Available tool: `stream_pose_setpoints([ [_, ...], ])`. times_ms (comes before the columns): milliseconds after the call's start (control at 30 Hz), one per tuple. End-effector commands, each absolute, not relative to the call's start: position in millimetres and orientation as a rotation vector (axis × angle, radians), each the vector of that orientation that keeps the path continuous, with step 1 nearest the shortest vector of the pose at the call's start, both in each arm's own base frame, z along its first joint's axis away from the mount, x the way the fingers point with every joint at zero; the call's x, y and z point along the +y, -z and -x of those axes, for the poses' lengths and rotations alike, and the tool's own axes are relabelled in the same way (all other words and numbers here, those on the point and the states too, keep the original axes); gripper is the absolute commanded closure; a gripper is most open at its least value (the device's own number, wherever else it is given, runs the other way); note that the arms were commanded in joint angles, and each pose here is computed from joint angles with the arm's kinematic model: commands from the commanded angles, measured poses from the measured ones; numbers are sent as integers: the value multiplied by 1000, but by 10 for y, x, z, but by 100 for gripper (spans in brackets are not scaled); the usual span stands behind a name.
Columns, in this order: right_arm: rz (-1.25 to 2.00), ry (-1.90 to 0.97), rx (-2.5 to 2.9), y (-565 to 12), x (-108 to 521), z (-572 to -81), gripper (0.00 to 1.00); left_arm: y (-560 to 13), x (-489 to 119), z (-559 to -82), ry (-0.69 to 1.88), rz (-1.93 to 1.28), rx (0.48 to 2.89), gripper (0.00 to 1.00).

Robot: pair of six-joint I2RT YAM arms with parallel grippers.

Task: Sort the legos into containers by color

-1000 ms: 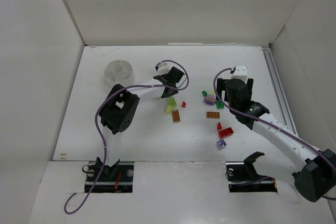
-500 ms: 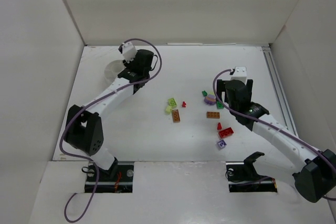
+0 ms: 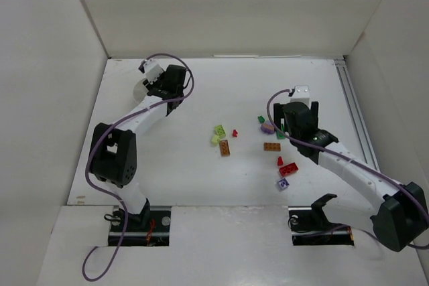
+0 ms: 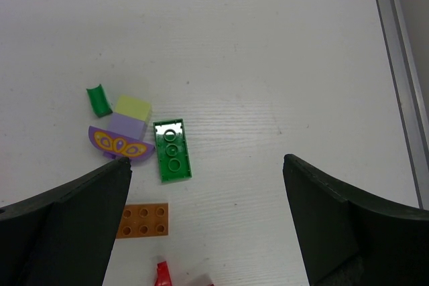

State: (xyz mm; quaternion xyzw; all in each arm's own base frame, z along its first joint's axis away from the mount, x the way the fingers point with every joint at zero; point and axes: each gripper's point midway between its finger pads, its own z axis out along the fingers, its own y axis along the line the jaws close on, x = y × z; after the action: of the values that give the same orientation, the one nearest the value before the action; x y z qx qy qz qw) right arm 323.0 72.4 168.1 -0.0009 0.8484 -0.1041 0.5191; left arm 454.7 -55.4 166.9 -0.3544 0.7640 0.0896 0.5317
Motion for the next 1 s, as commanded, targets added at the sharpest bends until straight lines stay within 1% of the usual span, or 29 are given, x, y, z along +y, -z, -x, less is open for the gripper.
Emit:
stream_pose_setpoints([
  [0, -24, 226, 1983, -1837, 752, -3337, 1, -1719, -499, -4549, -234, 893, 1768, 65],
  [33, -19, 233, 1992, -1799, 756, -3345, 1, -1701, -492, -4531, -244, 891, 1778, 64],
  [267, -10, 229, 2002, -1776, 785, -3369, 1, -1572, -385, -4390, -306, 945, 1775, 64],
  [333, -6, 233, 2010, -1747, 788, -3374, 1, -1553, -366, -4360, -312, 970, 1767, 55],
  [367, -1, 239, 2018, -1714, 791, -3380, 1, -1530, -341, -4337, -330, 970, 1765, 55],
  [500, 5, 231, 2022, -1713, 818, -3400, 1, -1507, -323, -4307, -350, 995, 1769, 43],
  [600, 5, 231, 2022, -1713, 818, -3400, 1, -1493, -317, -4289, -355, 1000, 1774, 43],
  [700, 10, 222, 2025, -1709, 833, -3400, 1, -1540, -315, -4284, -345, 1003, 1765, 37],
  [867, 16, 223, 2018, -1725, 837, -3412, 1, -1588, -310, -4245, -303, 999, 1742, 38],
  [900, 16, 223, 2018, -1725, 837, -3412, 1, -1589, -328, -4259, -293, 991, 1749, 40],
  [967, 16, 223, 2018, -1725, 837, -3412, 1, -1580, -301, -4263, -297, 990, 1757, 48],
])
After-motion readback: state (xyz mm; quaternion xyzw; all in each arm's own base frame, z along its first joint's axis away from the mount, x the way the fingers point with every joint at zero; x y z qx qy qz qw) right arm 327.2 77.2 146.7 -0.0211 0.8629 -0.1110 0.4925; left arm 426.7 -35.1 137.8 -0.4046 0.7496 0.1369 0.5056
